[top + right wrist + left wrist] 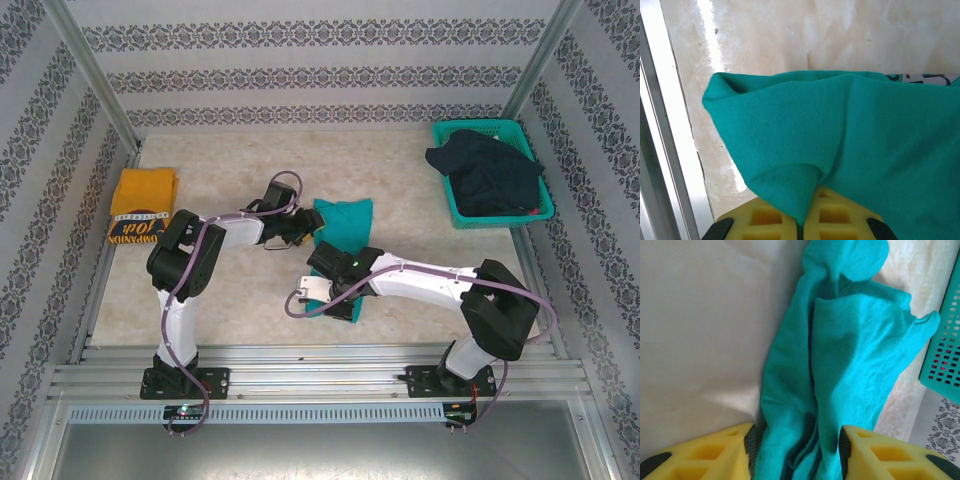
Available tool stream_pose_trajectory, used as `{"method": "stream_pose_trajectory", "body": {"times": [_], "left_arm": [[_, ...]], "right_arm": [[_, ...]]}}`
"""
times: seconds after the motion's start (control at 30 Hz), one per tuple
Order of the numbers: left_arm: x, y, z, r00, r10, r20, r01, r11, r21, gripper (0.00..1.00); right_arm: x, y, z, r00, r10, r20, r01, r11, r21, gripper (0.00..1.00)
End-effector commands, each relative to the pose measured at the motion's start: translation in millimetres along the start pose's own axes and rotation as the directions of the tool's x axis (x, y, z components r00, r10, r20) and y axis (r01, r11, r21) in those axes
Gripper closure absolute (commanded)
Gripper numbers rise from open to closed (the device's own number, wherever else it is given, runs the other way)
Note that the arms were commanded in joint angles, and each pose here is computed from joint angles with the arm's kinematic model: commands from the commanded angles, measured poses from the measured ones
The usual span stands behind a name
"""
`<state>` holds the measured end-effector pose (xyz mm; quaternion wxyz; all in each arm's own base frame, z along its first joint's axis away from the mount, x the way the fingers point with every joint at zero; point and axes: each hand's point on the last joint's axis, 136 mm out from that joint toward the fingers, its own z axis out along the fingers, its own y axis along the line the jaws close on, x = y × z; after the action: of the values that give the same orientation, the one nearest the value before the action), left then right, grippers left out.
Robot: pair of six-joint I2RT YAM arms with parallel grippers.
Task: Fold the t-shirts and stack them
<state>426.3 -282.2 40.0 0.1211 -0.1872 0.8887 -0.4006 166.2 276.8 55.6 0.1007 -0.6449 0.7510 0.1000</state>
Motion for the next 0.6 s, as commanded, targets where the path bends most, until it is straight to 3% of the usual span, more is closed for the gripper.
{"method": "stream_pose_trajectory", "body": {"times": [0.0,0.1,0.33,0.57], "left_arm": [[2,-14,10,0.999,-0.012,-0.030,0.014,0.998,0.055,0.54],[5,-13,17,0.998,-0.027,-0.053,0.030,0.998,0.061,0.63],[12,11,17,0.997,-0.043,-0.059,0.043,0.999,0.000,0.97],[24,34,15,0.993,0.039,-0.112,-0.045,0.998,-0.051,1.00]], "right_arm": [[-1,2,2,1.000,0.006,-0.009,-0.007,1.000,-0.016,1.00],[-1,1,3,1.000,0.007,-0.010,-0.007,1.000,-0.016,1.00],[-2,4,-11,1.000,0.018,0.018,-0.018,0.999,-0.037,1.00],[-6,7,-41,0.998,0.038,0.052,-0.031,0.992,-0.118,1.00]]}}
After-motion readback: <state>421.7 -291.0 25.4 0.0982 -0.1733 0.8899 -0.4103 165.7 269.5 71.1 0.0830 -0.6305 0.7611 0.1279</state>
